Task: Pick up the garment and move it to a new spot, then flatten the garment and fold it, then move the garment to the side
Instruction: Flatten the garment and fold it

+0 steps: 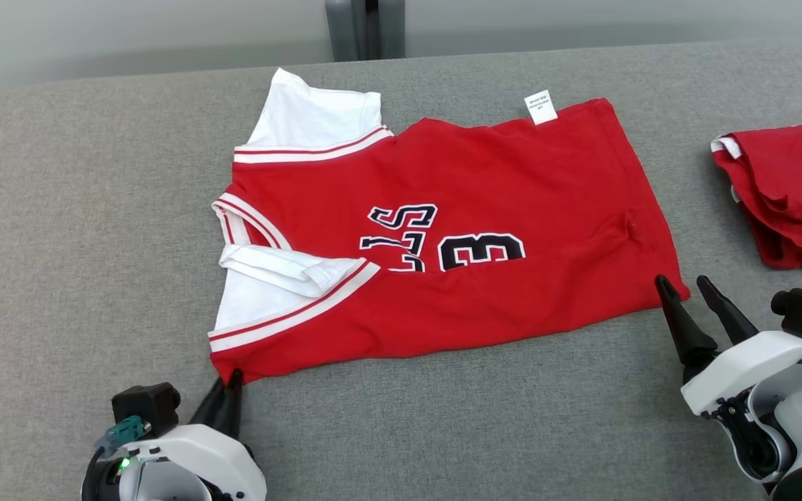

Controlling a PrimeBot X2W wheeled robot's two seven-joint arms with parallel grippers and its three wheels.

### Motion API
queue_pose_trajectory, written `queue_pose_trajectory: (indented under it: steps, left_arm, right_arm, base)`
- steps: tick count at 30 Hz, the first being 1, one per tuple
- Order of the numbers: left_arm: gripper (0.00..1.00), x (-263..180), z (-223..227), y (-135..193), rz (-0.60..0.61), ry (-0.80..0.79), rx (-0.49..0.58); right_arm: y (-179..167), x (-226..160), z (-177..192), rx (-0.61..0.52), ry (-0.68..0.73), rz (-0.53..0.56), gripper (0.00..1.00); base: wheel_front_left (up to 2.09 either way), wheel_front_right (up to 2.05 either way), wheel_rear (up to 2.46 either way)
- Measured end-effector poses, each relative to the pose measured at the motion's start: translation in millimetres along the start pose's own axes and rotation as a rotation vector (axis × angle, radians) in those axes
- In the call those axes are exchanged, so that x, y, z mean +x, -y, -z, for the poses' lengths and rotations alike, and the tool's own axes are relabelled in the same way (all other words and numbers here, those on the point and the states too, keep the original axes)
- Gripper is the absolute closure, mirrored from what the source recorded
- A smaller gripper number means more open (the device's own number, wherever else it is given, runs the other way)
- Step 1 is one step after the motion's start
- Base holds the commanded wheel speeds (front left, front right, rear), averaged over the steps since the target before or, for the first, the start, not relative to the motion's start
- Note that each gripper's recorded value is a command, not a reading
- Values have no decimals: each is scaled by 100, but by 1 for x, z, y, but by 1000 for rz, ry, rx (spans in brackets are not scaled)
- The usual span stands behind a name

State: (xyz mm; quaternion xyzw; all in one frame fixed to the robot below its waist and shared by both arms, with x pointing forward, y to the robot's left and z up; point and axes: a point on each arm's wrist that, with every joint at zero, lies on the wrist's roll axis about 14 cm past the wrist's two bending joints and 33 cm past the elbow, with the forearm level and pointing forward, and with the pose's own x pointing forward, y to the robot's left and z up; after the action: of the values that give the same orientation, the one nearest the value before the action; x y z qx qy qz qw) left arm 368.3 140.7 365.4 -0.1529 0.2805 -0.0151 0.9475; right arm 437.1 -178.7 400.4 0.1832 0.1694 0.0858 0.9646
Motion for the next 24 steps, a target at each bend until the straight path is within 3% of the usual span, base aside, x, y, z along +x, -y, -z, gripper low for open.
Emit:
queue_pose_trajectory:
  steps: [12, 13, 14, 16, 24]
  left_arm:
    - [100, -2, -1, -7, -12, 25, 21]
    - [100, -3, -2, -8, -12, 27, 22]
    - [100, -3, -3, -8, -11, 29, 24]
    - [100, -4, -5, -8, -10, 41, 28]
    - [100, -10, -14, -8, -7, 72, 38]
  right_arm:
    - [8, 9, 26, 50, -116, 39, 0]
    - [8, 11, 27, 40, -126, 37, 8]
    - [7, 12, 28, 32, -132, 33, 53]
    - [6, 13, 29, 20, -136, 29, 100]
    - [11, -3, 36, -25, -141, 23, 100]
  base:
    - [0, 0, 0]
    - [0, 0, 0]
    - [0, 0, 0]
    - [0, 0, 0]
    - [0, 0, 0]
